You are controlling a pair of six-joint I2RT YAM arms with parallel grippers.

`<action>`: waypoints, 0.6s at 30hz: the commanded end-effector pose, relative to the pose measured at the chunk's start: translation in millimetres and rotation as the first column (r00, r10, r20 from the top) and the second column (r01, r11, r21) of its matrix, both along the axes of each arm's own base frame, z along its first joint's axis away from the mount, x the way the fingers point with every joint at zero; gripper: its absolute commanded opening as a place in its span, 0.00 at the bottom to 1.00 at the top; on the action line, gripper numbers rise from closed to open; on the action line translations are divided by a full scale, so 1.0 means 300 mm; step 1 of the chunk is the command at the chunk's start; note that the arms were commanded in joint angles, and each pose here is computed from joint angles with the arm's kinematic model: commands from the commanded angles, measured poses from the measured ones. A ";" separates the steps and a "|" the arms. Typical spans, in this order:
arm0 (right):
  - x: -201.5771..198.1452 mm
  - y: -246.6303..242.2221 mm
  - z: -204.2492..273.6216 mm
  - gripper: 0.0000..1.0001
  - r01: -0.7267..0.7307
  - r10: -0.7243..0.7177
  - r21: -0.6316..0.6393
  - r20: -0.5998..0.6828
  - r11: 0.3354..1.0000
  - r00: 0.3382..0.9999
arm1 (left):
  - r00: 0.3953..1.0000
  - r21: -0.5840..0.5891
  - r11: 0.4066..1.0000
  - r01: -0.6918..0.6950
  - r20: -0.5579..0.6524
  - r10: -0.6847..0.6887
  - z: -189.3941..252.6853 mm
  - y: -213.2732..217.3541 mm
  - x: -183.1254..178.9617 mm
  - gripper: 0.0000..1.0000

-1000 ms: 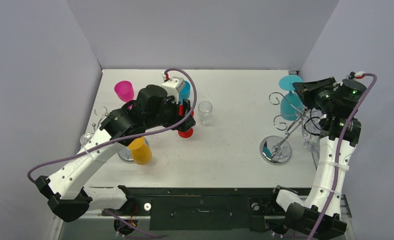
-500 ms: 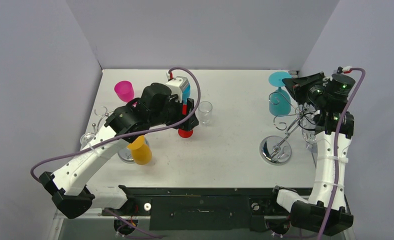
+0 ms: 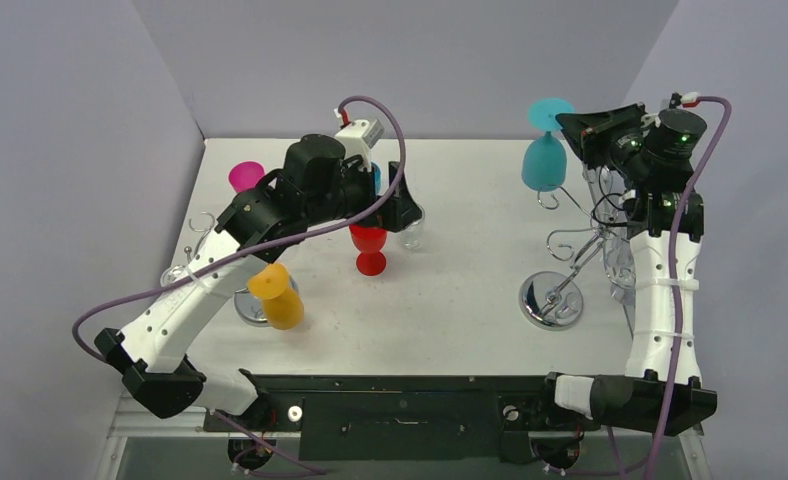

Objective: Take the wine glass off the wine glass rack
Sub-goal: Place the wine glass at the center of the board.

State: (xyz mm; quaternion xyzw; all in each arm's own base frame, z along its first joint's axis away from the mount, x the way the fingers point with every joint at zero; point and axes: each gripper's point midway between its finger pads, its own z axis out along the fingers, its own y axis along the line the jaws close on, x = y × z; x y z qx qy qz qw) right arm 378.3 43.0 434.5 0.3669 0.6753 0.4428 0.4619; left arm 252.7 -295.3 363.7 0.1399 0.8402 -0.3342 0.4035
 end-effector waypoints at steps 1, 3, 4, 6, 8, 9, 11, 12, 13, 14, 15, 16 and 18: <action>-0.021 0.066 0.218 0.00 -0.039 0.033 0.034 0.180 0.999 0.983 | 0.997 -0.160 0.987 0.027 0.071 -0.016 0.172 -0.061 0.039 0.97; -0.028 0.101 0.255 0.00 -0.065 0.051 0.062 0.209 0.996 0.977 | 0.997 -0.196 0.980 0.032 0.077 -0.017 0.201 -0.079 0.056 0.97; -0.034 0.127 0.266 0.00 -0.085 0.067 0.074 0.217 0.994 0.974 | 0.996 -0.223 0.974 0.030 0.084 -0.011 0.222 -0.083 0.069 0.96; -0.047 0.165 0.308 0.00 -0.117 0.084 0.112 0.264 0.987 0.961 | 0.996 -0.277 0.960 0.040 0.089 -0.016 0.254 -0.097 0.091 0.96; -0.063 0.193 0.335 0.00 -0.144 0.088 0.174 0.294 0.974 0.952 | 0.995 -0.337 0.940 0.058 0.099 -0.025 0.290 -0.108 0.108 0.96; -0.090 0.214 0.360 0.00 -0.167 0.093 0.222 0.308 0.961 0.947 | 0.996 -0.362 0.930 0.069 0.085 -0.041 0.293 -0.117 0.107 0.96; -0.120 0.241 0.386 0.00 -0.194 0.089 0.291 0.337 0.937 0.937 | 0.993 -0.430 0.899 0.084 0.107 -0.042 0.338 -0.124 0.131 0.96; -0.117 0.240 0.385 0.00 -0.193 0.070 0.341 0.341 0.920 0.937 | 0.994 -0.442 0.893 0.078 0.098 -0.038 0.329 -0.121 0.146 0.96; -0.132 0.252 0.381 0.00 -0.205 0.072 0.365 0.346 0.908 0.935 | 0.993 -0.485 0.870 0.088 0.111 -0.039 0.362 -0.121 0.155 0.96; -0.143 0.248 0.411 0.00 -0.213 0.054 0.406 0.369 0.889 0.928 | 0.994 -0.497 0.863 0.086 0.101 -0.041 0.350 -0.123 0.161 0.96; -0.154 0.263 0.408 0.00 -0.227 0.061 0.425 0.370 0.876 0.927 | 0.993 -0.533 0.841 0.092 0.110 -0.039 0.378 -0.121 0.169 0.96; -0.161 0.264 0.428 0.00 -0.239 0.052 0.459 0.382 0.856 0.923 | 0.994 -0.542 0.835 0.093 0.103 -0.044 0.368 -0.123 0.175 0.96; -0.170 0.281 0.435 0.00 -0.262 0.057 0.516 0.379 0.816 0.924 | 0.994 -0.580 0.809 0.094 0.103 -0.042 0.375 -0.122 0.195 0.96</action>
